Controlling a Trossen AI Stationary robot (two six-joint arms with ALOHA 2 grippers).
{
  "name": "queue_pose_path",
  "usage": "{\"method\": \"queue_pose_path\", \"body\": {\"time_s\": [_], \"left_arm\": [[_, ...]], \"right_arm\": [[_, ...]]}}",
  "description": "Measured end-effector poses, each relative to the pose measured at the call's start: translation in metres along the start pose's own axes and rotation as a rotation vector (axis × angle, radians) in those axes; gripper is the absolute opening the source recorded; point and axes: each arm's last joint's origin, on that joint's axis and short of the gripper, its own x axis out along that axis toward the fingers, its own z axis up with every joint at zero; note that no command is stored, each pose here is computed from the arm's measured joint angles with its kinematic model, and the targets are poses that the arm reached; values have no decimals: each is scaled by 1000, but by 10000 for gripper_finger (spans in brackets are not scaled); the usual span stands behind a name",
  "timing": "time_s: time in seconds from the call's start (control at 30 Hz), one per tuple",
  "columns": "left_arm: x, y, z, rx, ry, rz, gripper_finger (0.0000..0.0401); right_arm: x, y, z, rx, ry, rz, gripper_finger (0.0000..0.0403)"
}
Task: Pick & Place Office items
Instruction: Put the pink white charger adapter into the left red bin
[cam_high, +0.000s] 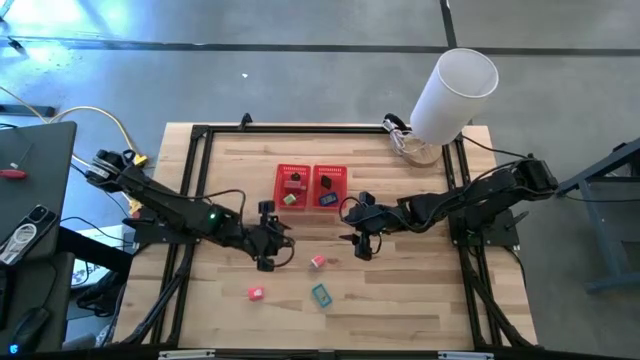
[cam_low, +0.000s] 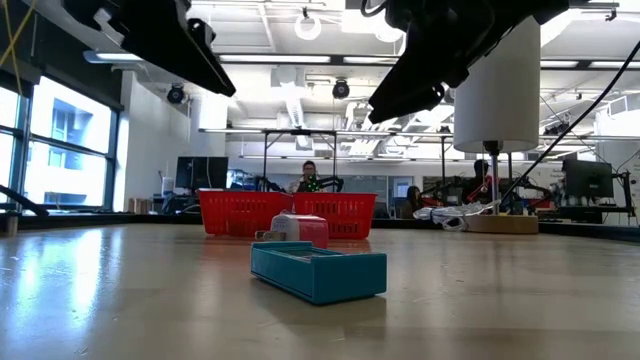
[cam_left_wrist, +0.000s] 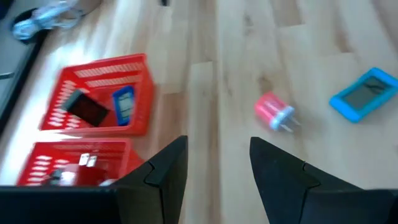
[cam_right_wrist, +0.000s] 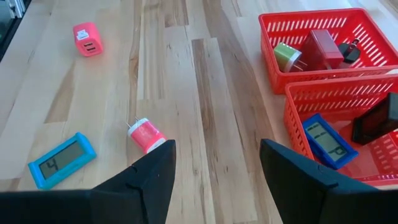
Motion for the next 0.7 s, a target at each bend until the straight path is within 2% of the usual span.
{"method": "queue_pose_path", "body": {"time_s": [0.27, 0.53, 0.7], "left_arm": [[-6, -14, -2, -7, 5, -127, 164], [-1, -24, -9, -101, 65, -224, 164], [-3, -28, -9, -104, 65, -238, 164]], "right_arm": [[0, 2, 0, -49, 13, 56, 219], [-1, 7, -1, -151, 31, 229, 219], [-1, 7, 0, -173, 21, 231, 219]]}}
